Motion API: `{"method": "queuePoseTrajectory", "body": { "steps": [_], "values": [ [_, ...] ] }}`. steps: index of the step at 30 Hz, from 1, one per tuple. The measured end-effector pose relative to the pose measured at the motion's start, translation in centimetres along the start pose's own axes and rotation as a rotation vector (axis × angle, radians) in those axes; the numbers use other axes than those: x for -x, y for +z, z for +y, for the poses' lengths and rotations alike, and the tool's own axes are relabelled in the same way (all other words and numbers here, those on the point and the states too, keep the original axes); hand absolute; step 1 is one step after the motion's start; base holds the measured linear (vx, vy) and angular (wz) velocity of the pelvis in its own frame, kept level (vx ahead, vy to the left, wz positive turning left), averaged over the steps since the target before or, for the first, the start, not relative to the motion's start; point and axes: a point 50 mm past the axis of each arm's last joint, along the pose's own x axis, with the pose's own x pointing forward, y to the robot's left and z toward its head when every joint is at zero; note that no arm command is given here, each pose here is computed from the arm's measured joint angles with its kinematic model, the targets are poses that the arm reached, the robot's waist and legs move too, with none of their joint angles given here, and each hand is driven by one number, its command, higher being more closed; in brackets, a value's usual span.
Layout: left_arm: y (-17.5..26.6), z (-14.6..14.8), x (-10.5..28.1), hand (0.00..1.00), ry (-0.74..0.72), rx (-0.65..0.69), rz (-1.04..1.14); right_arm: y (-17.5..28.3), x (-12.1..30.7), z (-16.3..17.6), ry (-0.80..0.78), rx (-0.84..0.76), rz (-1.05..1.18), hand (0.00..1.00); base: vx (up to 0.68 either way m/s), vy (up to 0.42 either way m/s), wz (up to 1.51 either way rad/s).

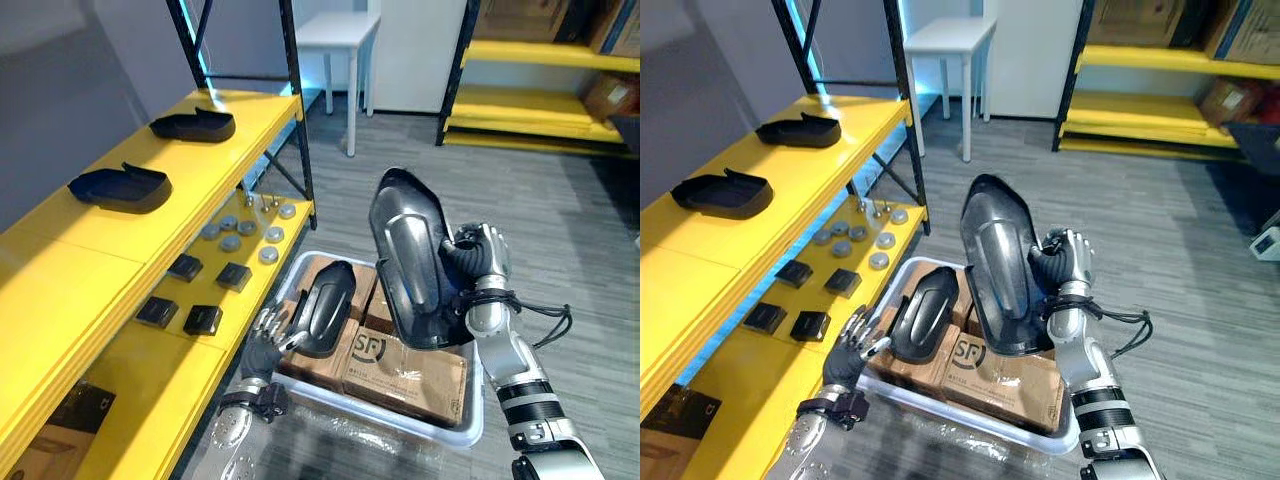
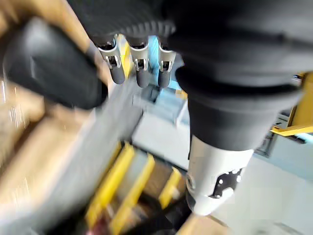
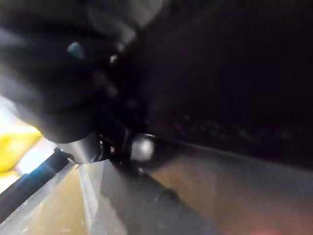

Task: Walk over and take plastic housings, then place them on the shelf

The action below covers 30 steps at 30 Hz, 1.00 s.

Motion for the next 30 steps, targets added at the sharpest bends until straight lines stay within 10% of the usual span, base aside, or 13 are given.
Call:
{"method": "queuePoseTrajectory", "body": {
  "steps": [21,22,30],
  "values": [
    [-5.8,-2.5,-0.7,0.0,-0.057,0.069,0.301,7.0,6.2,7.6,0.213,-0.081,-0.281,1.0,0.0,-0.001,0.0],
    [-6.2,-2.5,-0.6,1.0,-0.041,0.06,0.314,6.9,6.6,7.8,0.217,-0.084,-0.276,1.0,0.0,0.0,0.0],
    [-5.6,-2.5,-1.1,1.0,0.178,0.122,0.215,5.8,9.3,7.6,0.18,-0.148,-0.235,1.0,0.0,0.0,0.01]
  ]
}}
